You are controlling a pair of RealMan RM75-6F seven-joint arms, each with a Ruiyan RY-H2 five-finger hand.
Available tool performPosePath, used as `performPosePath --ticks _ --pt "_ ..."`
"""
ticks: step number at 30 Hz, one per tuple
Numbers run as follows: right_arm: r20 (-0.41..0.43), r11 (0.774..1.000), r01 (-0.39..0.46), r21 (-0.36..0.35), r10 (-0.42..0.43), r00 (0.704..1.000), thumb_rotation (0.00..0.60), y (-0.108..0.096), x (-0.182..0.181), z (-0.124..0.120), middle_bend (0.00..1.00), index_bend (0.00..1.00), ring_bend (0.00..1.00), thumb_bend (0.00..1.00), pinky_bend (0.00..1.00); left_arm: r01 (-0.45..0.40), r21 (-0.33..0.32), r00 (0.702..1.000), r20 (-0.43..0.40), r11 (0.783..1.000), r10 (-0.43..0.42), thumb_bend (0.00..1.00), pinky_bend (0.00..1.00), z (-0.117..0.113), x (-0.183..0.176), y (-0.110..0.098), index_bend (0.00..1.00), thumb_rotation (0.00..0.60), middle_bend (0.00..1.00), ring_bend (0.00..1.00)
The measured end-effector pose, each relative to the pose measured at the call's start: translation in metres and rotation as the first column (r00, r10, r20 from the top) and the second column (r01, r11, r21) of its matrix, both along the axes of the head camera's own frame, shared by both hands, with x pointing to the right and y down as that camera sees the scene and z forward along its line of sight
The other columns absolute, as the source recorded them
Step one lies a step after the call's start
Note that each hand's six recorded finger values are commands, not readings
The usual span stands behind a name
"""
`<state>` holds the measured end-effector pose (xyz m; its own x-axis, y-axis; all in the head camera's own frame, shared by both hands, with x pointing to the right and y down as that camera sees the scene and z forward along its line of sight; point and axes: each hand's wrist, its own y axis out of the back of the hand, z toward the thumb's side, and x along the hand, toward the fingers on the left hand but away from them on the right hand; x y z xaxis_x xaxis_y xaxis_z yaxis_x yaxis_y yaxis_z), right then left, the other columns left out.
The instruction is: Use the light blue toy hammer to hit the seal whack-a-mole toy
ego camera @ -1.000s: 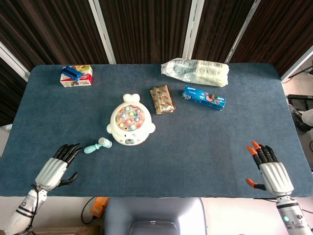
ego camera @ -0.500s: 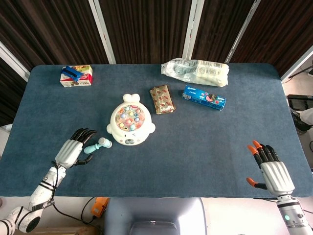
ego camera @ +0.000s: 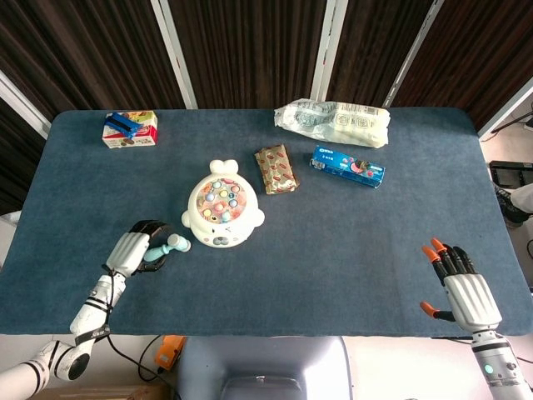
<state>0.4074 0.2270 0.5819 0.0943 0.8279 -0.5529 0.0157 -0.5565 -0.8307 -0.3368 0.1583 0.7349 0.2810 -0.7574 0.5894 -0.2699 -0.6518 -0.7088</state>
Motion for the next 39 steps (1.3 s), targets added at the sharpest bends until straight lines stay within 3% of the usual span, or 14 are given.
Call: performPosePath --ticks 14,39 --pt "0.008 1.000 -0.002 0.004 0.002 1.000 0.600 0.000 0.001 -0.002 0.00 0.00 0.00 0.29 0.00 0.063 -0.048 0.997 0.039 0.997 -0.061 0.39 0.19 0.019 0.011 0.006 0.33 0.600 0.32 0.24" --pt "0.004 1.000 -0.001 0.001 0.001 1.000 0.600 -0.001 0.001 -0.001 0.00 0.00 0.00 0.29 0.00 0.086 -0.070 0.996 0.039 0.994 -0.084 0.43 0.22 0.022 0.024 0.003 0.38 0.591 0.37 0.29"
